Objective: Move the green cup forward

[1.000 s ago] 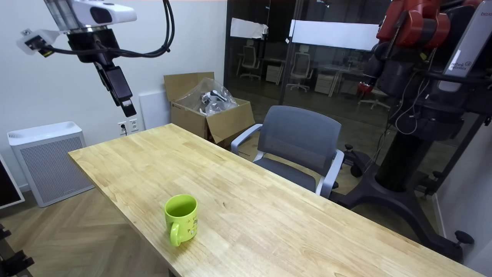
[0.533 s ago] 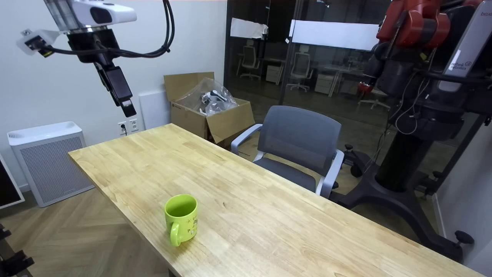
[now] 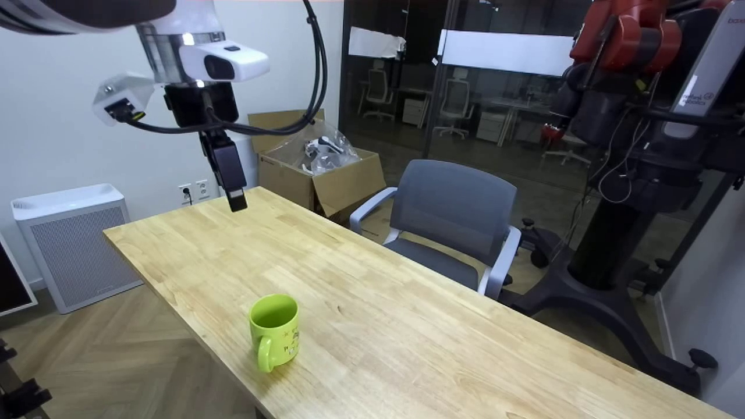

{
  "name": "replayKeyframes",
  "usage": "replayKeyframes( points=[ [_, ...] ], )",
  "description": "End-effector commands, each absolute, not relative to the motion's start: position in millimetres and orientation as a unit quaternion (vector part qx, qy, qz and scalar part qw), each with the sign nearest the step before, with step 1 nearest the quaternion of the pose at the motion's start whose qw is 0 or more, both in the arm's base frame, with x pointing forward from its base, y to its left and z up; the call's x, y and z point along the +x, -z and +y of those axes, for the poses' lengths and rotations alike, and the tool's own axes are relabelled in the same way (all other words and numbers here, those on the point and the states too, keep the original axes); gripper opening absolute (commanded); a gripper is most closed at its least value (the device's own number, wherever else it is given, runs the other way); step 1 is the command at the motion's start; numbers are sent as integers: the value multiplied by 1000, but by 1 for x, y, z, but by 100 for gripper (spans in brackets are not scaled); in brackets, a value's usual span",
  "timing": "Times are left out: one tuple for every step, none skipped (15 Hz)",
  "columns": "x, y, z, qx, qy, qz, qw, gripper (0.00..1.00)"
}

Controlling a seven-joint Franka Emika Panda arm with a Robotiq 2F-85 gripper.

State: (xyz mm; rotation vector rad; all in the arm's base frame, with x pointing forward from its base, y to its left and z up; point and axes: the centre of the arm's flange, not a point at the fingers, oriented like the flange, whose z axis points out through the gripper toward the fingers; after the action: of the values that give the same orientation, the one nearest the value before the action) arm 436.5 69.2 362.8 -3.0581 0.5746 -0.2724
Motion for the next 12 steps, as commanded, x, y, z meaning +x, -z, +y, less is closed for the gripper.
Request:
replayKeyframes(
  points=[
    [437,-361,71,-979,86,183,10,100],
    [436,-361,73,-980,86,180,10,100],
    [436,-362,75,-980,86,179,10,100],
    [436,-362,76,-980,87,178,10,100],
    [436,-362,76,-980,87,178,10,100],
    [436,-362,76,-980,87,178,10,100],
    [436,-362,76,-980,87,178,10,100],
    [439,-360,73,-980,88,178,8,100],
    [441,-358,66,-978,91,186,5,100],
    [443,-355,55,-978,91,190,5,100],
    [444,-352,44,-976,92,195,5,100],
    [446,-348,30,-976,94,199,6,100]
  ],
)
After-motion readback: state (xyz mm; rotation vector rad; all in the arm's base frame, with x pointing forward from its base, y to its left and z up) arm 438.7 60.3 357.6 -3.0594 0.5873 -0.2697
